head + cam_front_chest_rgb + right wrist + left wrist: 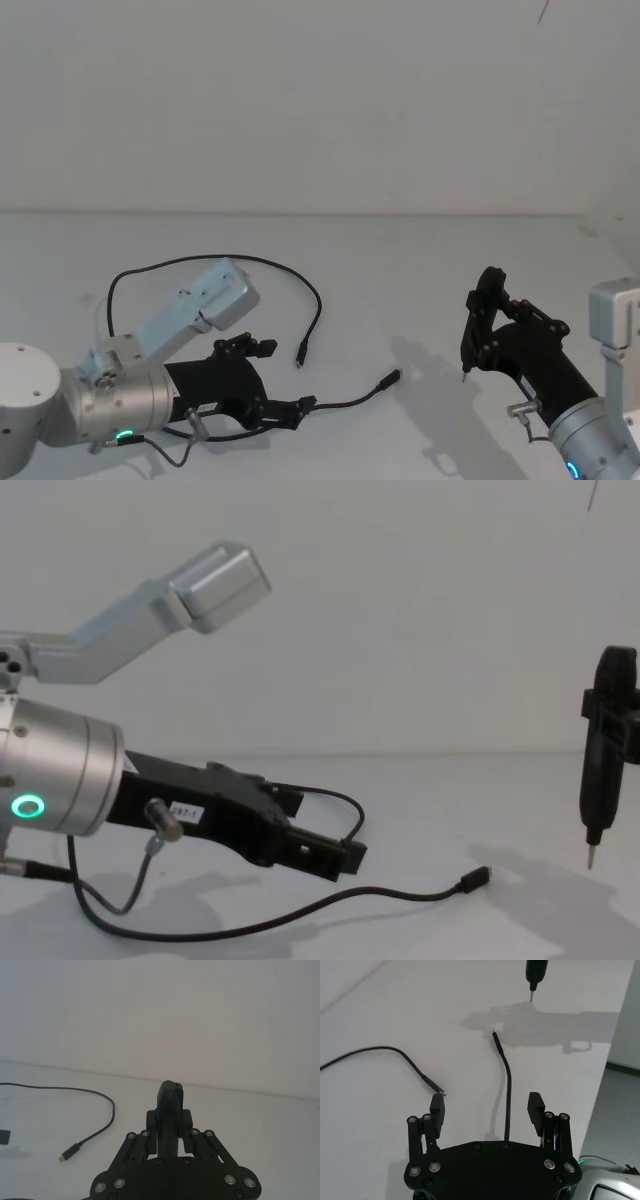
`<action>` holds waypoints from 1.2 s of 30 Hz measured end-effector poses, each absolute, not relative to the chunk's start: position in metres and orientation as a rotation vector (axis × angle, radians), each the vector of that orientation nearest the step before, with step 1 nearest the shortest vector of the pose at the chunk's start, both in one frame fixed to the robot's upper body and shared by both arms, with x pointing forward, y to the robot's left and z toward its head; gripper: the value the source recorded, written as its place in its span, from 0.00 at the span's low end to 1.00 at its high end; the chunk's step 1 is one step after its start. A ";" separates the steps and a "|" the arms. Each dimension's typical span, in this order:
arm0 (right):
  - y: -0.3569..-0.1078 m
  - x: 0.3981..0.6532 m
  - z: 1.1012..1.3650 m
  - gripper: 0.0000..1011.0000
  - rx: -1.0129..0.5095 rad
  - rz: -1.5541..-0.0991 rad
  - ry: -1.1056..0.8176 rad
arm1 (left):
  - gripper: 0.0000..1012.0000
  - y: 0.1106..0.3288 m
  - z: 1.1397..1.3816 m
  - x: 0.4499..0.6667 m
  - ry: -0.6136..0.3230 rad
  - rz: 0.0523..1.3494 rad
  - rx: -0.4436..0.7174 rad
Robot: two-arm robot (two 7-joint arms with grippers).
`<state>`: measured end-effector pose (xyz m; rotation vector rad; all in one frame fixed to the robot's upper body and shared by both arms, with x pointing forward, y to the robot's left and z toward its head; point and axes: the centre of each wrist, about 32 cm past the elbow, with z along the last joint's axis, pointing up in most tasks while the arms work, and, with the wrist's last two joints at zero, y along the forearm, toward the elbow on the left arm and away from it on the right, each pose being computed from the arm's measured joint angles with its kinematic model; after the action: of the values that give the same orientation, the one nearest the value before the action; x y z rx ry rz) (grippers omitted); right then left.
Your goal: Pick up the data cable with the one hand.
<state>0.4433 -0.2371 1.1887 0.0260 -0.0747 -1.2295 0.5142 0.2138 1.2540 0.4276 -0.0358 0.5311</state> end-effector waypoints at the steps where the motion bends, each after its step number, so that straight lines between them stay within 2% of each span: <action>1: -0.237 0.443 1.189 0.28 0.026 -1.230 -0.075 | 0.99 0.213 1.254 0.515 -0.030 0.532 0.432; 23: -0.237 0.443 1.189 0.28 0.026 -1.229 -0.075 | 0.98 0.193 1.243 0.531 0.061 0.516 0.513; 31: -0.237 0.443 1.189 0.28 0.026 -1.229 -0.075 | 0.82 0.190 1.241 0.533 0.070 0.510 0.527; 36: -0.237 0.443 1.189 0.28 0.026 -1.229 -0.075 | 0.65 0.189 1.240 0.534 0.074 0.508 0.532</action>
<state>0.4433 -0.2371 1.1887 0.0260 -0.0748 -1.2295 0.5343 0.1893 1.2404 0.5323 0.0736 0.5077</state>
